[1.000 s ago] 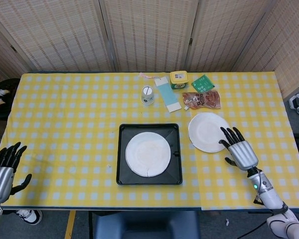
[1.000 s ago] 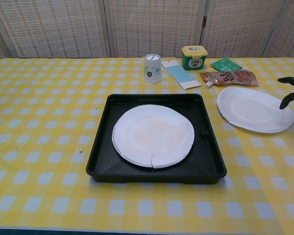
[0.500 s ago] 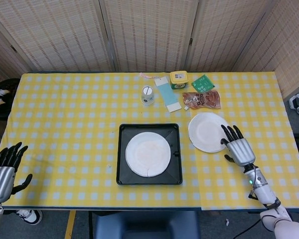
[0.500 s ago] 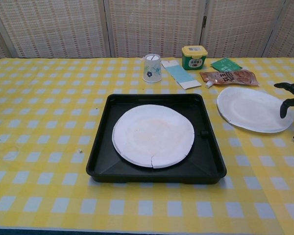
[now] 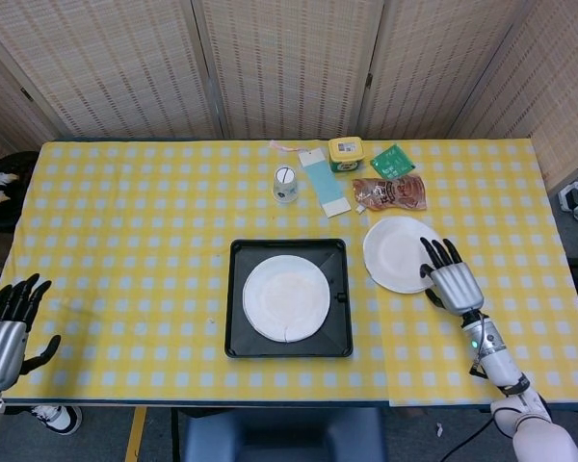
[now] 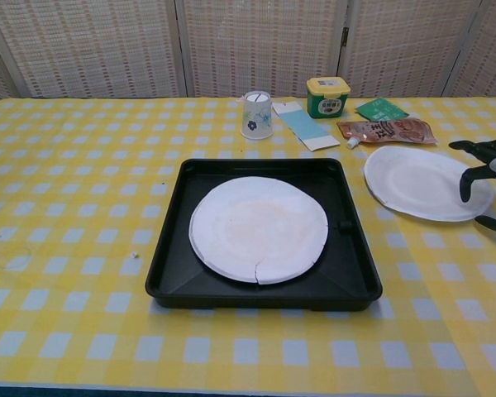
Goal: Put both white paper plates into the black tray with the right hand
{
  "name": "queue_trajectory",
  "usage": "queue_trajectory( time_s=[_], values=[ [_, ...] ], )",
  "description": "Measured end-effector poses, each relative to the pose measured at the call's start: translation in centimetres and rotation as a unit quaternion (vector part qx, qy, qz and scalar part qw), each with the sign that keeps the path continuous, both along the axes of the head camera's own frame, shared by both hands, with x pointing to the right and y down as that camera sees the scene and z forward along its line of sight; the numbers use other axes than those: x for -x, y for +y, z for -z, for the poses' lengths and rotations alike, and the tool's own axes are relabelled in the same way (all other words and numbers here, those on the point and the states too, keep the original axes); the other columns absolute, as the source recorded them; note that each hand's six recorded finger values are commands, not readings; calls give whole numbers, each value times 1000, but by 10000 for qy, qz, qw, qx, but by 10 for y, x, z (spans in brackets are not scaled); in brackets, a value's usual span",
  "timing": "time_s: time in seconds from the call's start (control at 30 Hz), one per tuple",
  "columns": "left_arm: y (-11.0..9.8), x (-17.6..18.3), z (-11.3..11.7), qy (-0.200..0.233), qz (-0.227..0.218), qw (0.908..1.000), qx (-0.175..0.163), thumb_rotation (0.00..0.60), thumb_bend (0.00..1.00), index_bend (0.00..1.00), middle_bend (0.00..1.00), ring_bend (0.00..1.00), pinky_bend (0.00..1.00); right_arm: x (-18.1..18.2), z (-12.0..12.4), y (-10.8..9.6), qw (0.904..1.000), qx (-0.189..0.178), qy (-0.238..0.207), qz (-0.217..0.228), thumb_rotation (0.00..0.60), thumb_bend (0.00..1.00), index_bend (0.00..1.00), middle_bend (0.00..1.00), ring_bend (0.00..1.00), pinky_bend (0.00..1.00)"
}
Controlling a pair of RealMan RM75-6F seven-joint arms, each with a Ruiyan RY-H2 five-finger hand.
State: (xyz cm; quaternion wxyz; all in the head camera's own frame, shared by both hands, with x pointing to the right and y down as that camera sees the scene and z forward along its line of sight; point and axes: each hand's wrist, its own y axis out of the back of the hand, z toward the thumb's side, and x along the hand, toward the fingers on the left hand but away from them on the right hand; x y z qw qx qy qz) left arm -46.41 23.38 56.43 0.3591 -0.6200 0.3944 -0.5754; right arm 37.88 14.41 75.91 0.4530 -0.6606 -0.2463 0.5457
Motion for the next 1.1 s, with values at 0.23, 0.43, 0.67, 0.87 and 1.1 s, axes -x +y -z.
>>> queue_trajectory(
  time_s=[0.23,0.43,0.67,0.87,1.1],
  values=[
    [0,1,2,11,16,10000,-34,600,374,0,0,0,0,0,-1,2,10000,38,4,16,600,371,486,5,4,0],
    [0,0,1,11,2,10000,-11,600,374,0,0,0,0,-2,-2,2,10000,55,27,-7,600,371,486,2,5,0],
    [0,1,1,-15,19,10000,-26,600,374,0,0,0,0,2,-6,2,9999,96,30,-44,600,371,486,3,8,0],
    [-1,1,1,-34,30,10000,-38,600,374,0,0,0,0,8,-8,0,10000,63,-35,-67,600,396,486,20,30,0],
    [-1,2,1,-64,37,10000,-58,600,374,0,0,0,0,12,-7,-4,9998,-22,-111,-146,600,500,559,77,74,0]
  ],
)
